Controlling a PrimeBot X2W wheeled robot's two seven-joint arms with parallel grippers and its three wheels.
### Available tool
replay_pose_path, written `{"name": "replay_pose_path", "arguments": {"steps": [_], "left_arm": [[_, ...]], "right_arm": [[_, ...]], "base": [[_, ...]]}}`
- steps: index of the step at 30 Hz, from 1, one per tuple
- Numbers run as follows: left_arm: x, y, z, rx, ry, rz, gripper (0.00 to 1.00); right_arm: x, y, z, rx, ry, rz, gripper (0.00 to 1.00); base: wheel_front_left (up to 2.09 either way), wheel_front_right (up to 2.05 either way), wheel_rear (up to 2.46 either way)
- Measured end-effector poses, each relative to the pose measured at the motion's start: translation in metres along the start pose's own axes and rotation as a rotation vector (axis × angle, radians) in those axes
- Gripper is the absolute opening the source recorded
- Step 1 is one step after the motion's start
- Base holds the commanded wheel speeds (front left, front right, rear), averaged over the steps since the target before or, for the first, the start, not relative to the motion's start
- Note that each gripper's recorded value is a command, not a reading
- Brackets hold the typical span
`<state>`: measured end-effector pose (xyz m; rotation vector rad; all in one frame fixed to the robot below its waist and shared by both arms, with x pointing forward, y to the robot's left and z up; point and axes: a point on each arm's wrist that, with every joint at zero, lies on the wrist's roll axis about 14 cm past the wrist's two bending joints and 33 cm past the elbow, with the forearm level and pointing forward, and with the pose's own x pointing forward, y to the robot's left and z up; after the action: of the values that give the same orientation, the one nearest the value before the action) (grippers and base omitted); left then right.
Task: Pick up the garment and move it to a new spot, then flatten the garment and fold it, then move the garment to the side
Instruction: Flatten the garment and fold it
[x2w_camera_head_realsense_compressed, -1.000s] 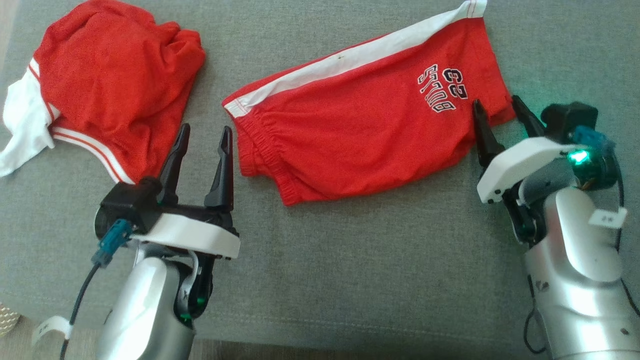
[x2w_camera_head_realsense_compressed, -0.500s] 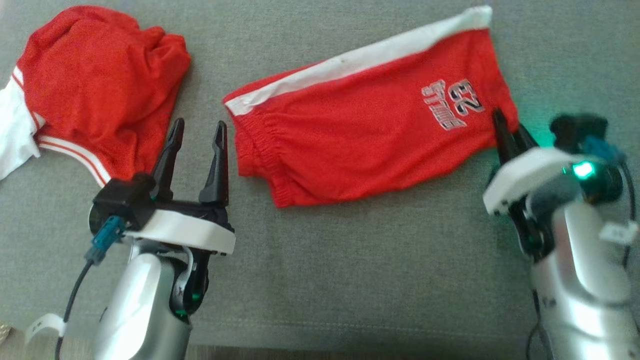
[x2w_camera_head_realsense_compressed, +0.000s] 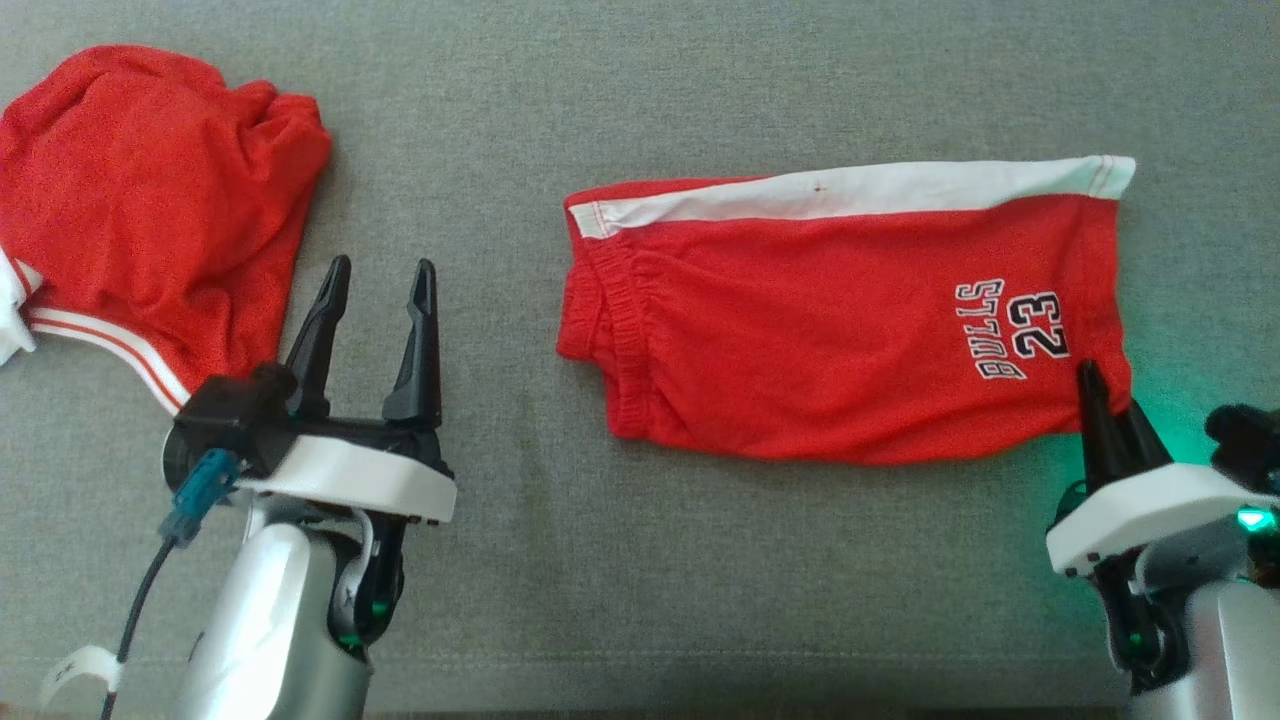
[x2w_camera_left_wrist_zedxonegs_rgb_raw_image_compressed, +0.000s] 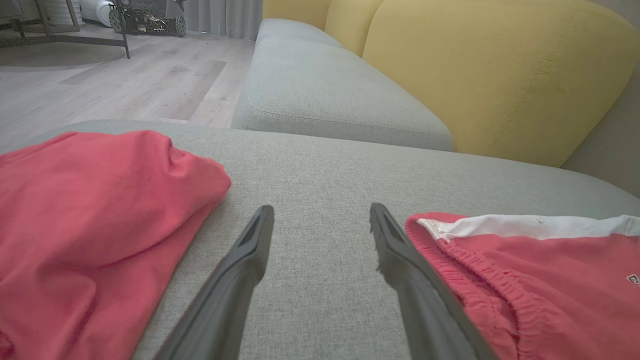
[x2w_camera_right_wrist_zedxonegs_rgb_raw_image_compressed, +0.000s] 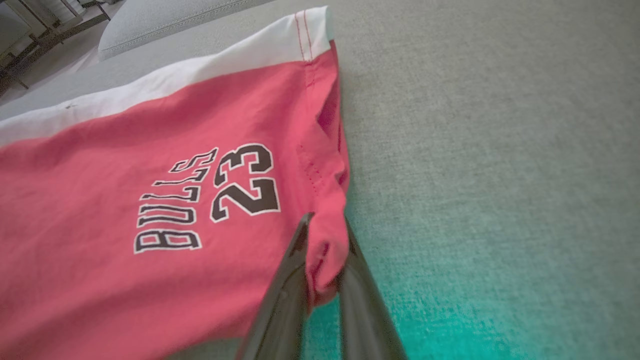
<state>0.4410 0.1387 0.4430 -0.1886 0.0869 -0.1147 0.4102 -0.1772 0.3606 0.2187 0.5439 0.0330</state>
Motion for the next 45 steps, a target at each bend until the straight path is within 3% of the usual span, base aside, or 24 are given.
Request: {"name": "replay_pose_path", "arguments": {"steps": [7,11,19,23,24,27,31,35,40,41,42,45], "left_arm": [[-0.001,-0.002,0.003,0.001,-0.007,-0.005,1.00],[-0.003,-0.002,0.006,0.003,-0.014,-0.005,1.00],[-0.014,-0.004,0.020,0.011,-0.041,-0.004,1.00],[-0.024,-0.004,0.018,0.010,-0.033,0.002,1.00],[-0.024,-0.004,0.018,0.010,-0.033,0.002,1.00],[-0.030,0.001,0.021,0.009,-0.038,0.023,1.00],[-0.034,0.007,0.022,0.008,-0.040,0.045,1.00],[-0.034,0.009,0.018,0.005,-0.030,0.056,1.00],[-0.032,0.010,0.014,0.003,-0.020,0.058,1.00],[-0.031,0.010,0.014,0.002,-0.019,0.057,1.00],[-0.030,0.009,0.013,0.001,-0.017,0.054,1.00],[-0.028,0.008,0.012,-0.001,-0.017,0.049,1.00]], "right_arm": [[-0.008,-0.004,-0.002,0.021,-0.002,-0.012,0.00],[-0.010,0.008,0.019,-0.014,-0.066,0.023,0.00],[-0.024,0.102,0.084,-0.146,-0.230,0.272,0.00],[-0.031,0.167,0.096,-0.214,-0.254,0.451,0.00],[-0.031,0.167,0.096,-0.214,-0.254,0.451,0.00],[-0.040,0.211,0.086,-0.236,-0.226,0.590,0.00],[-0.048,0.246,0.046,-0.253,-0.110,0.715,0.00],[-0.041,0.248,0.006,-0.279,0.022,0.730,0.00],[-0.035,0.241,-0.017,-0.286,0.086,0.717,0.00],[-0.036,0.241,-0.019,-0.287,0.090,0.719,0.36],[-0.039,0.243,-0.019,-0.284,0.077,0.733,1.00],[-0.044,0.250,-0.014,-0.279,0.044,0.761,1.00]], "base": [[0.00,0.00,0.00],[0.00,0.00,0.00],[0.00,0.00,0.00],[0.00,0.00,0.00],[0.00,0.00,0.00],[0.00,0.00,0.00],[0.00,0.00,0.00],[0.00,0.00,0.00],[0.00,0.00,0.00],[0.00,0.00,0.00],[0.00,0.00,0.00],[0.00,0.00,0.00]]}}
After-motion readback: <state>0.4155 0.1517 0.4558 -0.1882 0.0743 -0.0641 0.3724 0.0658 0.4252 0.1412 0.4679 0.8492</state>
